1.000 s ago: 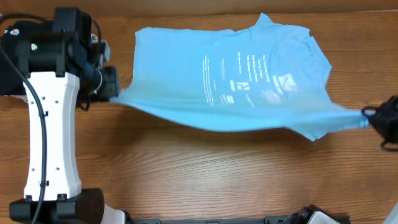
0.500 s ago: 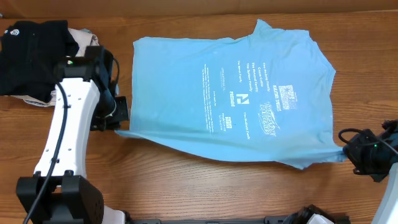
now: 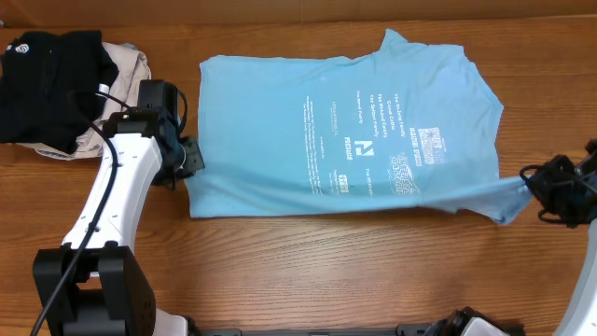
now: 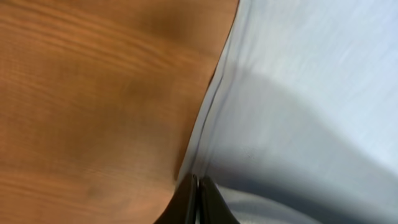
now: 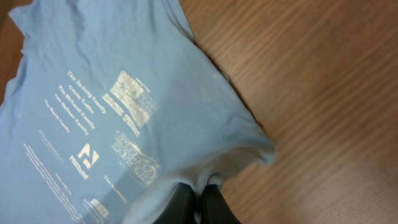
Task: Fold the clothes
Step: 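Lay the T-shirt flat on the table, lowering both grippers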
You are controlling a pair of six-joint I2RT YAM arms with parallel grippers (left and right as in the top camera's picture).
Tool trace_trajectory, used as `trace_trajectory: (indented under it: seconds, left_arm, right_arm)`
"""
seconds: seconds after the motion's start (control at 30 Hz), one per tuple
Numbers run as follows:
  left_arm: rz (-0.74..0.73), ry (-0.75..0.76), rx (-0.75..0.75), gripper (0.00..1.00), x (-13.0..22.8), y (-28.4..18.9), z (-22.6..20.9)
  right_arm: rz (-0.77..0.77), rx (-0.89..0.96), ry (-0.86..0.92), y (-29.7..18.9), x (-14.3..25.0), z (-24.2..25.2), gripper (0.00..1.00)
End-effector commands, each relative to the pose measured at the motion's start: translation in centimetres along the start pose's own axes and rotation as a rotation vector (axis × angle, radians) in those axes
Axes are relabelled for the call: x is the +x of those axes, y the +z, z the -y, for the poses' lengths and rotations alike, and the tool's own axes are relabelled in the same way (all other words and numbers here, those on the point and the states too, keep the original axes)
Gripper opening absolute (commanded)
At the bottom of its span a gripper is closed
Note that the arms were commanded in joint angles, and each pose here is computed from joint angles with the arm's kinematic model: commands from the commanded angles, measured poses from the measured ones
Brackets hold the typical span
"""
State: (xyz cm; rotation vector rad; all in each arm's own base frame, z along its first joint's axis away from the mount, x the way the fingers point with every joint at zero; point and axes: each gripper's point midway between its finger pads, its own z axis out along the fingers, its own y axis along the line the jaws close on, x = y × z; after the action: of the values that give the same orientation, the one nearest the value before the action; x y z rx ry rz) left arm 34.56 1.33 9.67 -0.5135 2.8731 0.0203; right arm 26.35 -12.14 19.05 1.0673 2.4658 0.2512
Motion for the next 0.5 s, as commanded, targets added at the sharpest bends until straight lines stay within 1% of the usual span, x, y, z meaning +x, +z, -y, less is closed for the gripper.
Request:
trace_trajectory:
  seconds: [0.0,0.23,0.33,0.47]
  left_arm:
    - [0.078,-0.045,0.017,0.04,-1.8,-0.5,0.2]
    - [0.158,-0.05,0.043,0.04,-3.7,-0.7,0.8]
    - [0.188,-0.052,0.054,0.04,-4.6,-0.4,1.2]
    - [0.215,-0.056,0.061,0.04,-5.6,0.2,1.4]
  right_arm:
    - [-0.013,-0.048,-0.047,1.2,-0.5,-1.5,0.04]
    - [-0.011,-0.107,-0.169,5.7,-1.9,-5.7,0.04]
    - [-0.016,-0.121,-0.183,7.6,-2.2,-6.9,0.04]
    - [-0.029,-0.11,-0.17,10.5,-2.8,-6.9,0.04]
